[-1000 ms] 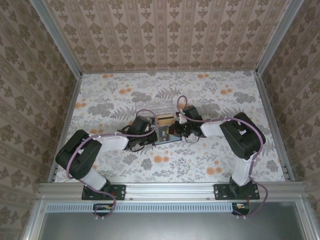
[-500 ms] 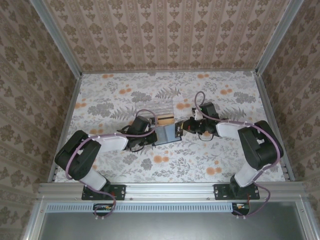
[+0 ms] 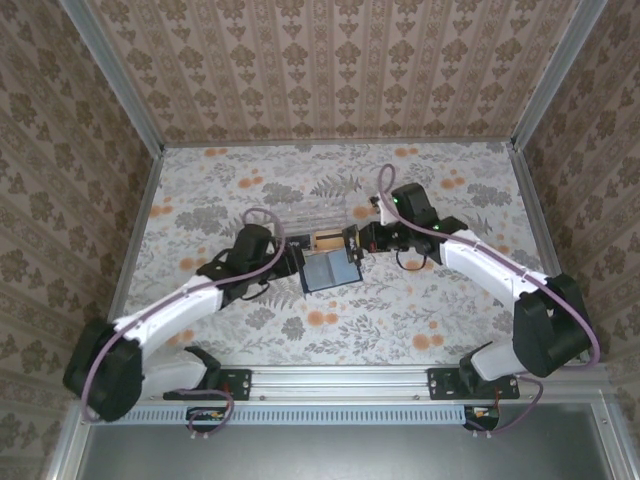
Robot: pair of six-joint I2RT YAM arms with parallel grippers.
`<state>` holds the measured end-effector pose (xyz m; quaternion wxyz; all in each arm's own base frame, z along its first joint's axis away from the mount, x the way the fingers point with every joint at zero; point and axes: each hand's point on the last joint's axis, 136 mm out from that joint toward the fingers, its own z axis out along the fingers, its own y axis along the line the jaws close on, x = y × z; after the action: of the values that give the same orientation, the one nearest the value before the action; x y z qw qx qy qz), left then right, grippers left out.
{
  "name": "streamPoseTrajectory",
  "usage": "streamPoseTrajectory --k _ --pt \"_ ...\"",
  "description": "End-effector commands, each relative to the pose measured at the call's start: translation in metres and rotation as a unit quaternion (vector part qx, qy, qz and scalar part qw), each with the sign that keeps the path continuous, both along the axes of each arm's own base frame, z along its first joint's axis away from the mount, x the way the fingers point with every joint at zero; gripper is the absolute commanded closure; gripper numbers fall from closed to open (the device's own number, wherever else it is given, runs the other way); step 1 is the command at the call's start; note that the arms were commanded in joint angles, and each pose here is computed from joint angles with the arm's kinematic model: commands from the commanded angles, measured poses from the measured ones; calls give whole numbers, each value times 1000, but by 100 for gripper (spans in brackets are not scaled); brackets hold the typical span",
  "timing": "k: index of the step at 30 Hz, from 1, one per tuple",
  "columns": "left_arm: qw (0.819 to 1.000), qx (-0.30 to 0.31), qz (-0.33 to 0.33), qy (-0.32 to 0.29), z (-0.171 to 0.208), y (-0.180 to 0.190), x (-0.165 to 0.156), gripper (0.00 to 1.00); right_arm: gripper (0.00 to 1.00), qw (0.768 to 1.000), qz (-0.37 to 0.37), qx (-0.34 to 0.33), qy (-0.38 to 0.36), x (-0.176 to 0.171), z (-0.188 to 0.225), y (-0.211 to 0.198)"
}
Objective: Take the credit cards out of the card holder
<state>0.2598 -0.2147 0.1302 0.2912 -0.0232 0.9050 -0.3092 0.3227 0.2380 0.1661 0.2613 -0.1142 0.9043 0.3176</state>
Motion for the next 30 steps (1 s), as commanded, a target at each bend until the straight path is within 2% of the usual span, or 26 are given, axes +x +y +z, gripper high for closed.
streamPoseTrajectory --k 1,3,5,9,11,16,20,24,30 --pt "998 25 54 -3 4 39 -11 34 100 991 46 -114 -49 -1 6 2" --pt "996 25 81 -15 13 58 -18 19 100 983 75 -149 -74 3 10 14" --pt "993 22 111 -32 23 78 -26 0 100 973 101 -180 -102 12 11 28" --pt "986 18 154 -60 38 107 -41 0 100 946 166 -239 -144 19 4 53" --pt "983 17 171 -71 43 120 -48 0 100 921 212 -271 -182 20 0 68" --pt "976 15 195 -93 52 137 -59 0 100 826 319 -371 -280 19 -14 102" --pt "976 15 195 -92 51 139 -61 0 100 758 379 -425 -318 19 -27 121" --pt "977 16 195 -89 52 140 -63 0 100 721 413 -447 -331 25 -35 132" --pt "976 23 197 -92 58 145 -66 0 100 685 436 -460 -359 38 -44 143"
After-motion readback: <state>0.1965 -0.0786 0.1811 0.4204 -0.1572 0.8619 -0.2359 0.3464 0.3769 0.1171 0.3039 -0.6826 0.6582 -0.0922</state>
